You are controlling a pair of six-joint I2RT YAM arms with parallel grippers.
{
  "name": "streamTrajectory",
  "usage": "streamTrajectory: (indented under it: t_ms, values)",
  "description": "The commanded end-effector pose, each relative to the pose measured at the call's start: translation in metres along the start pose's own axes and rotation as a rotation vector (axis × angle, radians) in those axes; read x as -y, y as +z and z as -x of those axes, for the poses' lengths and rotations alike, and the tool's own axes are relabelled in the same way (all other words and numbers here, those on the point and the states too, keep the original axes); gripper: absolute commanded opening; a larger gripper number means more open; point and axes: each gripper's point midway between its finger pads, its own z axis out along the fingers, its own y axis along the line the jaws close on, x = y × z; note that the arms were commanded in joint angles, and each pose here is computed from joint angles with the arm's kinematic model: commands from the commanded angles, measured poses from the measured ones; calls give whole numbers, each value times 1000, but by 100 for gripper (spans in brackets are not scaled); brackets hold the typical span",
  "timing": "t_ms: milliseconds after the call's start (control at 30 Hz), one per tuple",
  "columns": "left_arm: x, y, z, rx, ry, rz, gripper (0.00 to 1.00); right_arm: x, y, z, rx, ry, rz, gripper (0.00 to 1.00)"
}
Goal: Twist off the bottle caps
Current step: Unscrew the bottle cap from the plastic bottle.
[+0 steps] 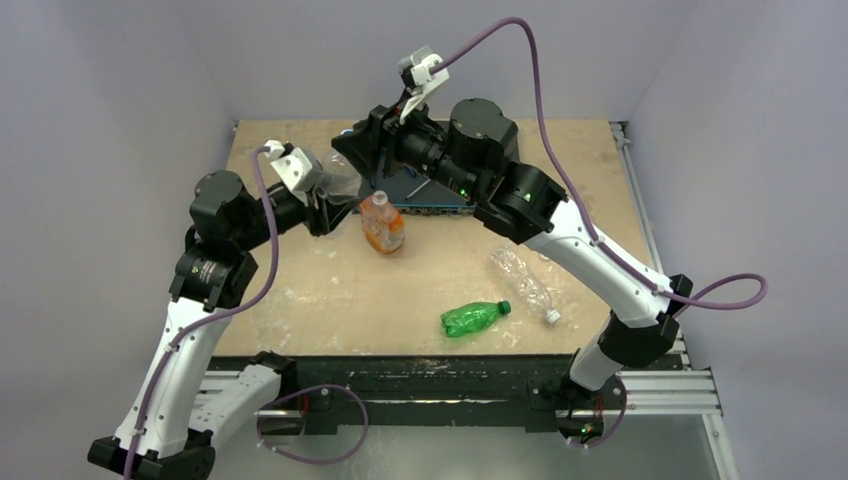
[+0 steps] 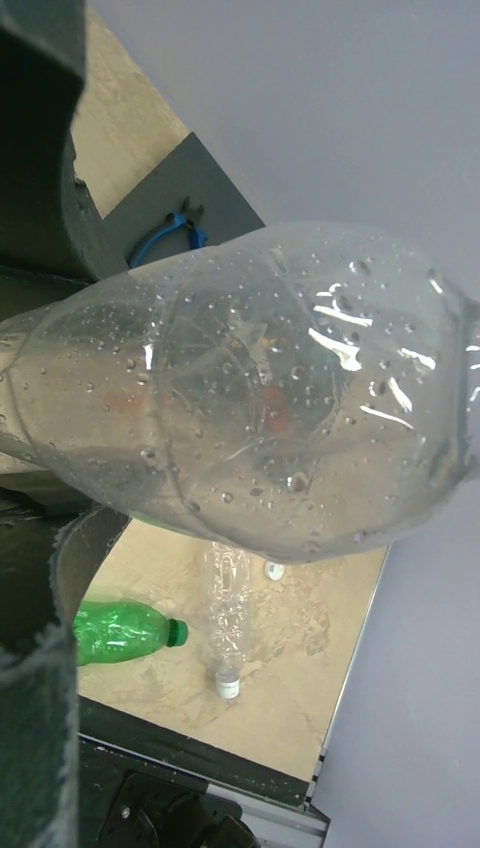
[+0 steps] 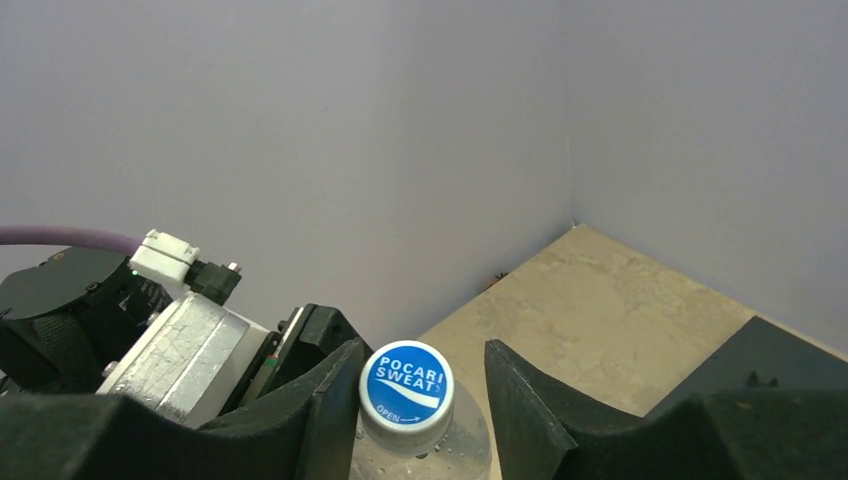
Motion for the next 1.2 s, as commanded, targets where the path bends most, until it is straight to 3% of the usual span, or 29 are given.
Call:
streamTrajectory:
  t_ms: [0, 267, 467, 600, 867, 1167]
  values:
    - [-2, -2, 8, 31, 55, 9, 22, 1, -9, 34, 86, 9, -20, 45]
    - [-2, -2, 16, 62, 18, 19, 22, -8, -5, 18, 42, 32, 32, 0]
    - [13, -1, 38, 120, -67, -54, 21, -22, -13, 19, 51, 10, 119, 0]
    - [43, -5, 59, 161, -126, -232, 17, -36, -23, 23, 74, -45, 215, 0]
    - [104, -31, 84, 147, -230, -643, 15, -83, -96, 45, 228, -163, 593, 0]
    - [118, -43, 83, 67, -292, -764, 18, -122, -136, 36, 185, -203, 939, 0]
